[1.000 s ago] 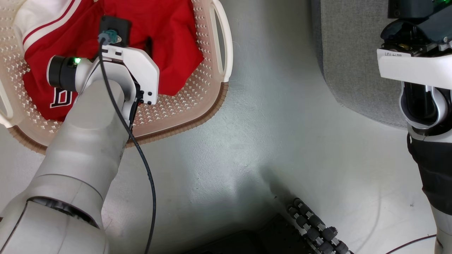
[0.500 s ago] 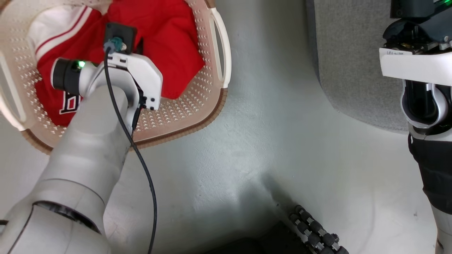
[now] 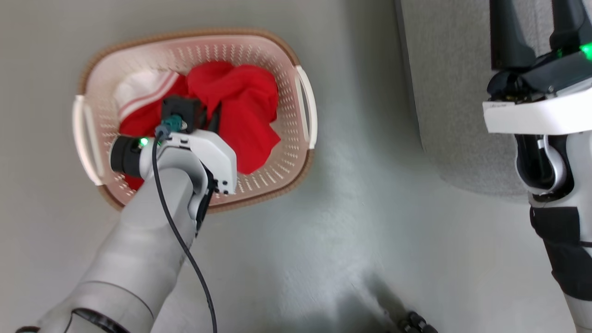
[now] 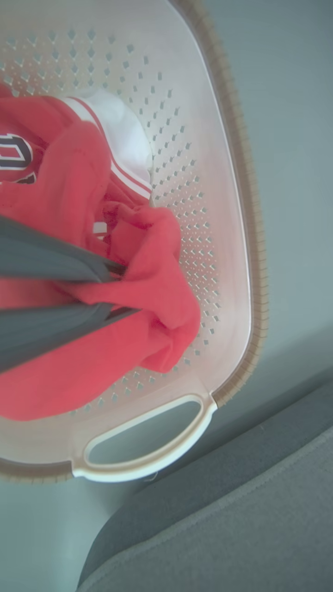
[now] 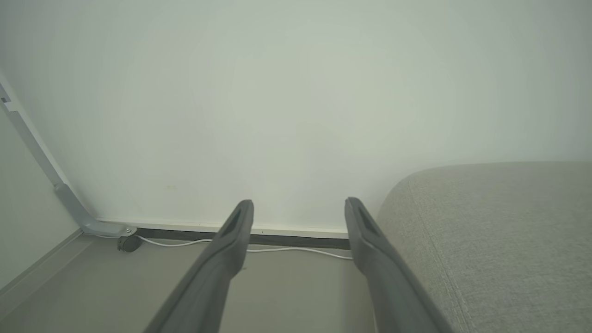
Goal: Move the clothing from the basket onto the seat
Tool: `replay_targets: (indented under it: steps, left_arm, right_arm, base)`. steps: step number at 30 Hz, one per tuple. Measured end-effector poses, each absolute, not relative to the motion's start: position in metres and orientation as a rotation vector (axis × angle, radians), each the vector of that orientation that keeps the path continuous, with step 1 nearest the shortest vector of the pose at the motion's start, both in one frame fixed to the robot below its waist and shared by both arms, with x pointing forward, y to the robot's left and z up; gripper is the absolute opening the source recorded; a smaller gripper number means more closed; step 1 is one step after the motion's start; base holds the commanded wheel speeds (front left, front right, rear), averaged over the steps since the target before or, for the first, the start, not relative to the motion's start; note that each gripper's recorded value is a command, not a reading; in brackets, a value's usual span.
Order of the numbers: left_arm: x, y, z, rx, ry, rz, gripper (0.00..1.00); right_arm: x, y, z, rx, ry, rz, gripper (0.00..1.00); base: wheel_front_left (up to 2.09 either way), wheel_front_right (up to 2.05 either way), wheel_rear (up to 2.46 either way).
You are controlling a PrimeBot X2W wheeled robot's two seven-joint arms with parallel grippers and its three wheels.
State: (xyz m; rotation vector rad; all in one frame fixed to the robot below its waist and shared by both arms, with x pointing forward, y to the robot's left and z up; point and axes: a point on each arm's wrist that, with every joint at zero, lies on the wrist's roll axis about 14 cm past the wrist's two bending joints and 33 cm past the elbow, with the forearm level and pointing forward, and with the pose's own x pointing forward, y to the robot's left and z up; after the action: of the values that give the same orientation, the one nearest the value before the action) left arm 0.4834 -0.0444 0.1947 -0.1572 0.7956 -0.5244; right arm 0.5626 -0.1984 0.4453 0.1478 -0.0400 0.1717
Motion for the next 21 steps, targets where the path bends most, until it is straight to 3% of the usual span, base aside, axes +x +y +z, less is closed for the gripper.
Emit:
replay_targets:
  steps: [21]
  left_arm:
    - [0.48,-0.013,0.355,-0.224,0.45,-0.466,0.0]
  right_arm:
    - [0.509,-0.171,0.501,0.136,-0.072,0.227,1.0]
  base:
    - [0.0,0.0,0.0]
